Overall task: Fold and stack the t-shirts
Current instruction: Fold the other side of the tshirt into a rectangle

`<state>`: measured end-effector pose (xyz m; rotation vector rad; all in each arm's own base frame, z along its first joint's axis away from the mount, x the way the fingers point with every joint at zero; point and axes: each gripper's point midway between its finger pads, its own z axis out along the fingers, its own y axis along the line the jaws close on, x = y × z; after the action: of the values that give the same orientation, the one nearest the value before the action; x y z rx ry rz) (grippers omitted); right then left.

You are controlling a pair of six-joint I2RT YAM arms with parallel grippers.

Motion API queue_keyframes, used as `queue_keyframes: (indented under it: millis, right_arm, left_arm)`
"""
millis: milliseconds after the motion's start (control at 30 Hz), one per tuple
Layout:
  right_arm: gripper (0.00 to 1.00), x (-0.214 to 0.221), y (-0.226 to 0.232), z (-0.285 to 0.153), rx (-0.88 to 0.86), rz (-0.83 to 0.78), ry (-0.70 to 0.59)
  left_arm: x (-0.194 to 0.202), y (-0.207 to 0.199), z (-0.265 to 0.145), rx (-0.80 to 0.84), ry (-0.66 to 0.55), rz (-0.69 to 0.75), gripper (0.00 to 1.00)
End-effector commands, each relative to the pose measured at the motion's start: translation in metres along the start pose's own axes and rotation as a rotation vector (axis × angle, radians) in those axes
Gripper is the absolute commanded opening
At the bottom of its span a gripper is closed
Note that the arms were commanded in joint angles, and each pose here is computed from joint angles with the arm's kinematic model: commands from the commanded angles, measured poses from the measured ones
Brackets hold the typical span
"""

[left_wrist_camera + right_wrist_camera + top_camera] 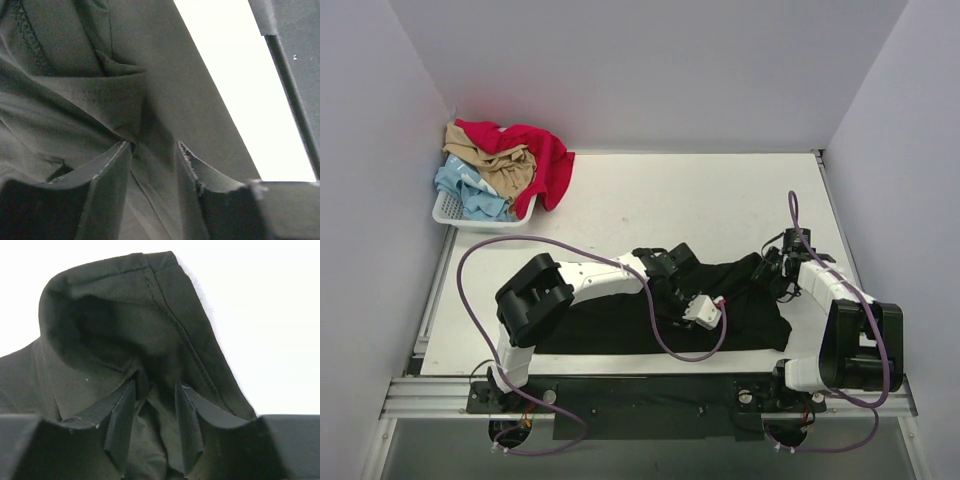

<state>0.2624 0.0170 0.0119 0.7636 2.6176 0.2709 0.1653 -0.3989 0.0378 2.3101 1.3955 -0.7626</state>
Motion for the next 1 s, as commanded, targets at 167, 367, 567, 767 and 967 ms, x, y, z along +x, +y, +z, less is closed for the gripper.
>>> queue_keyframes:
  millis: [167, 367, 567, 767, 967]
  right_arm:
    - [0.43, -0.027, 0.004, -0.074, 0.089, -0.07, -0.199]
    - [0.4, 0.011, 0.013, -0.093, -0.004, -0.035, -0.169]
    - [0.19, 0.062, 0.024, -0.063, -0.132, 0.023, -0.007]
    - [0.0, 0.108, 0.017, -0.041, -0.158, 0.051, 0.133]
    - [0.0, 0.134, -0.006, -0.042, -0.131, 0.103, 0.135]
  left_arm:
    - [-0.086, 0.007, -0.048, 0.002, -0.203, -0.023, 0.67]
    - [-0.096, 0.022, -0.019, -0.066, -0.195, -0.09, 0.64]
    - [-0.076, 0.025, 0.011, -0.103, -0.132, -0.102, 0.61]
    - [-0.068, 0.013, 0.013, -0.078, -0.122, -0.084, 0.15]
    - [-0.054, -0.008, -0.002, 0.0, -0.093, -0.022, 0.0]
